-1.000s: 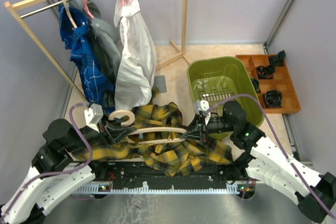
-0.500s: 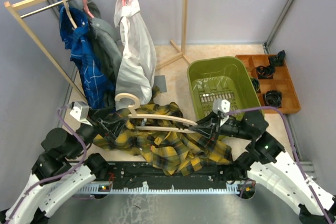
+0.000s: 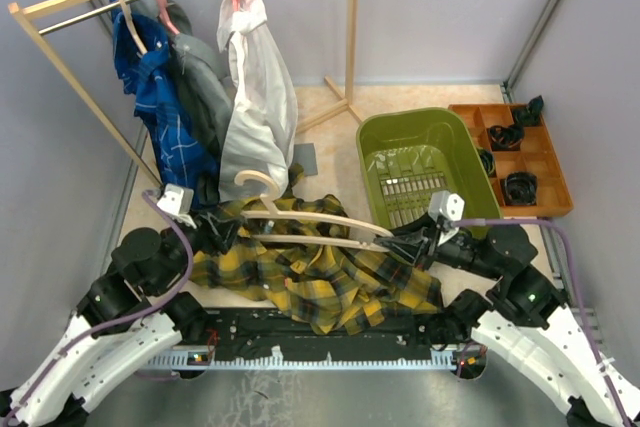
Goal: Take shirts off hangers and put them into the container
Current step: Remove the shirt from the hanger, then place the hanger at the clothesline.
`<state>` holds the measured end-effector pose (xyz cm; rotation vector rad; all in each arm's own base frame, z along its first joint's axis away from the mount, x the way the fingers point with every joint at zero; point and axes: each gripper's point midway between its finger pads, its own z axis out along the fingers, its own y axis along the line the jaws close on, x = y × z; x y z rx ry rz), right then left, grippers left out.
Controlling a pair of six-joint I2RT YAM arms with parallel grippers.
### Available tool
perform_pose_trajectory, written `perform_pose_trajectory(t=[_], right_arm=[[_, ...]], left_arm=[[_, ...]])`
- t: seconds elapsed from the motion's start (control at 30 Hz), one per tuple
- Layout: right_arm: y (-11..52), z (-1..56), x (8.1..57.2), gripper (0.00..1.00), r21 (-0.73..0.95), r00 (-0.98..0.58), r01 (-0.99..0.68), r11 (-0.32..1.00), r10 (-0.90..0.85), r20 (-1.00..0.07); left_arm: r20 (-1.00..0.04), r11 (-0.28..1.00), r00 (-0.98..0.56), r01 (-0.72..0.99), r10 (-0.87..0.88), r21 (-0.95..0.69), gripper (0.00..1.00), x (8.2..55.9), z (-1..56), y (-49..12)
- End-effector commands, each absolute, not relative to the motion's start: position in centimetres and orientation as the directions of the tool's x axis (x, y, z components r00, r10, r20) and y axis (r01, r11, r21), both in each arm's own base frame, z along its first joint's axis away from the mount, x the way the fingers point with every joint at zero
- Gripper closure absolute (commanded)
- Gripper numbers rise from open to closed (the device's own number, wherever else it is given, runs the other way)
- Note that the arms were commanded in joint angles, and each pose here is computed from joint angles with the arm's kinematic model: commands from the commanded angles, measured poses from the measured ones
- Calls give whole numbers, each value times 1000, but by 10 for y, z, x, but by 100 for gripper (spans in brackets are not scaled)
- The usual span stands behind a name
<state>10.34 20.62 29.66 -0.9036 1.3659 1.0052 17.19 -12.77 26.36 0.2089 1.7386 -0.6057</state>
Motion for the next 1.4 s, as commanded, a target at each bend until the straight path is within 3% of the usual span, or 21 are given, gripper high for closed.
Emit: perform_pose_trajectory(t=[0.0,0.07,0.1,0.37,0.47,0.57,0.67,1.0,1.37], right_arm=[[185,347,103,100,-5,72,-906,423,143,-987],[176,352,103,100,-9,89,-888,460,152,-984],[171,355,102,100,-14,102,-878,478,159,-982],[118,384,90,100,-16,233,-770,638,257,-938],[100,388,85,100,-9,263,-731,682,269,-927],[88,393,81,100,-2,270,-705,709,265,-926],[81,398,77,100,-7,281,-695,719,262,-923],[54,388,107,100,80,265,-527,846,253,-931],[16,368,134,100,209,223,-280,937,275,-935]], left_arm=[[-948,885,-248,369,-200,-284,53,176,264,-111],[-949,891,-233,352,-214,-287,68,176,266,-106],[-949,894,-227,343,-220,-290,70,176,267,-103],[-942,917,-196,243,-272,-316,62,178,267,-81],[-942,919,-197,240,-270,-313,62,179,266,-82],[-943,922,-208,238,-259,-306,71,180,264,-83],[-943,924,-221,241,-247,-298,73,182,261,-86],[-943,922,-222,245,-247,-300,56,182,260,-88],[-943,921,-218,245,-251,-302,47,182,260,-87]])
